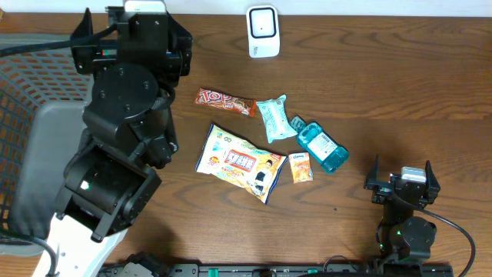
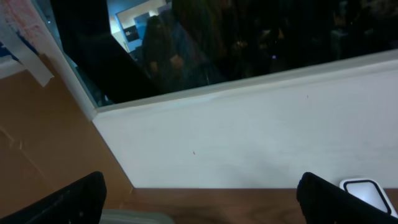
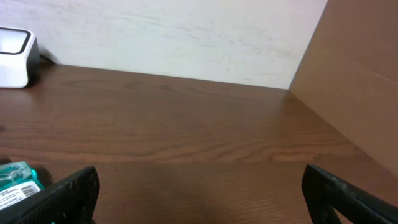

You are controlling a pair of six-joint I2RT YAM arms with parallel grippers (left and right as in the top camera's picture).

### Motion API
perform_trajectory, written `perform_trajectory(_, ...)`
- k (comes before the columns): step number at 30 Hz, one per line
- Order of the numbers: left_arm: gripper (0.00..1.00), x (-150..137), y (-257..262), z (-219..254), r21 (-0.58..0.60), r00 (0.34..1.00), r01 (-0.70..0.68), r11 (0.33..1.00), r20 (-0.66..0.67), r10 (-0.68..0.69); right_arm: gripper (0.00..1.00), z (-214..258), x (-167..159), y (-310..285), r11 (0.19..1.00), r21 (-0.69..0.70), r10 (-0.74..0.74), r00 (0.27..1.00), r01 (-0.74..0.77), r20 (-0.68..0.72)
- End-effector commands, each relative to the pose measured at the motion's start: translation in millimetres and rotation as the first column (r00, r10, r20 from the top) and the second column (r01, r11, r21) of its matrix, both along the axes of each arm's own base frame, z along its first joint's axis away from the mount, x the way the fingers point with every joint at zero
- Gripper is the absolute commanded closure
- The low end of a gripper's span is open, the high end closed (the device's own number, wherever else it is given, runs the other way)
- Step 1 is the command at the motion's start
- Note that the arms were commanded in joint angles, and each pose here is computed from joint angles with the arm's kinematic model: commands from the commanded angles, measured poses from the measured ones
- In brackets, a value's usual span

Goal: Scan the item barcode

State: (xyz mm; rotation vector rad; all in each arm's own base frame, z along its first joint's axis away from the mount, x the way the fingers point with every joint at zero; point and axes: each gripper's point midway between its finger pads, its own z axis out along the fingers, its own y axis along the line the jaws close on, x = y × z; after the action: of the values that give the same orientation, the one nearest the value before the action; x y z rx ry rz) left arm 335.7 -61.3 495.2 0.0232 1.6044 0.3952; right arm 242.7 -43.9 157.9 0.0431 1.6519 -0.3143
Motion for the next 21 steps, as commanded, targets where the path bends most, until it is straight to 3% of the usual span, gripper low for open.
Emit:
perform_trajectory(1, 0.02, 0.8, -2.4, -7.1, 0.015, 1.000, 0.022, 1.000, -0.014, -0.022, 0.01, -1.6, -0.1, -0.8, 1.000, -0.009, -0.003, 1.000, 0.003, -0.007)
perform_trajectory(11, 0.02, -26.2, 32.6, 13.7, -0.027, 0.998, -0.022, 0.999, 0.060, 0.023, 0.01, -1.6, -0.1, -0.8, 1.000, -0.009, -0.003, 1.000, 0.003, -0.007)
perform_trajectory(15, 0.02, -57.9, 53.1, 32.8, -0.054, 0.992, 0.011, 0.998, 0.123, -0.004, 0.01, -1.6, -0.1, -0.8, 1.000, -0.009, -0.003, 1.000, 0.003, -0.008)
perform_trajectory(21, 0.02, -120.7, 51.4, 50.7, -0.097, 0.955, 0.220, 0.971, 0.225, -0.194, 0.01, -2.0, 0.8, 3.2, 1.000, -0.002, 0.020, 1.000, -0.021, -0.007)
